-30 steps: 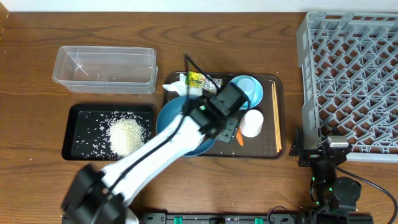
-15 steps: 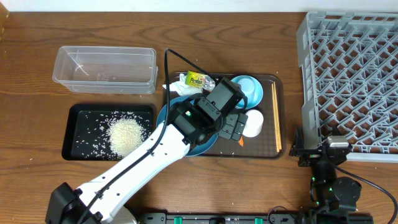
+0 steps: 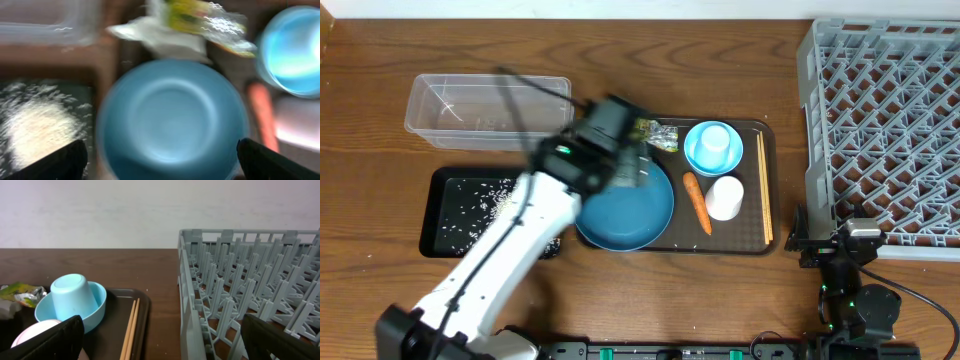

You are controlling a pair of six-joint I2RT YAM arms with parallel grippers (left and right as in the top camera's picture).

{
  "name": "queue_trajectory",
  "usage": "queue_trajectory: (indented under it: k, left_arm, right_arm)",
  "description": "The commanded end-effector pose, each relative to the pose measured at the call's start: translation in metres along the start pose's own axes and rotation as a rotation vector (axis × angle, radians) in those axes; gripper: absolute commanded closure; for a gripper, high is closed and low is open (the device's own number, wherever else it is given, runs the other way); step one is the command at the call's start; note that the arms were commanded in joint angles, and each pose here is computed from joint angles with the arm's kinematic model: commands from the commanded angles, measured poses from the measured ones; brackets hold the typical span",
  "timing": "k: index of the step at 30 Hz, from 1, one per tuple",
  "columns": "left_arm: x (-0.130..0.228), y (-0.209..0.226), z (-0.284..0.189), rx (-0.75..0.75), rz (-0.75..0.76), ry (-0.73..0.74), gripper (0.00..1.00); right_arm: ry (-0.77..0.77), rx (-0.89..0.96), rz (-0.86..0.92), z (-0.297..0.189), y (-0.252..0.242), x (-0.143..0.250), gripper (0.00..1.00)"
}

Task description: Sort waste into correct bins and load items into the dishwasher rack

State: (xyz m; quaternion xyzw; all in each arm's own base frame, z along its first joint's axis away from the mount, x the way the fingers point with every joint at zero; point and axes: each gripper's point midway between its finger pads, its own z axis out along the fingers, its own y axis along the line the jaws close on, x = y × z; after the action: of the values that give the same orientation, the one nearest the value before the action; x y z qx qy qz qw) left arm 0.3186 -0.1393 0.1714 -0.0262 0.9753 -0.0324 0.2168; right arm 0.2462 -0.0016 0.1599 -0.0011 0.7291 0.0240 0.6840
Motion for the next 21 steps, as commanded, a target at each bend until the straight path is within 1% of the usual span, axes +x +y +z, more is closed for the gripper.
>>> queue_trajectory:
  k: [1,8,11,14,16,18,21]
  left_arm:
    - [-0.013,0.035,-0.014,-0.048,-0.128,-0.030,0.02]
    - [-0.008,0.107,-0.011,-0.170,-0.303,0.039,0.02]
    - [-0.006,0.127,-0.012,-0.200,-0.356,0.052,0.02]
    - [-0.006,0.139,-0.012,-0.216,-0.391,0.053,0.01]
    - [-0.005,0.143,-0.013,-0.223,-0.400,0.060,0.01]
    - [-0.003,0.144,-0.013,-0.227,-0.404,0.065,0.01]
    - [-0.003,0.144,-0.013,-0.228,-0.404,0.067,0.01]
  right_arm:
    - [0.000,0.012,-0.014,0.000,-0.003,0.000,0.01]
    - [-0.013,0.015,-0.010,0.000,-0.003,-0.003,0.01]
    - [-0.085,-0.072,0.057,-0.002,0.011,-0.021,0.01]
    - [-0.239,-0.182,0.166,-0.011,0.027,-0.062,0.01]
    - [-0.318,-0.268,0.279,-0.020,0.037,-0.086,0.01]
    - [-0.362,-0.376,0.434,-0.031,0.048,-0.104,0.01]
    - [-0.347,-0.462,0.597,-0.037,0.055,-0.111,0.01]
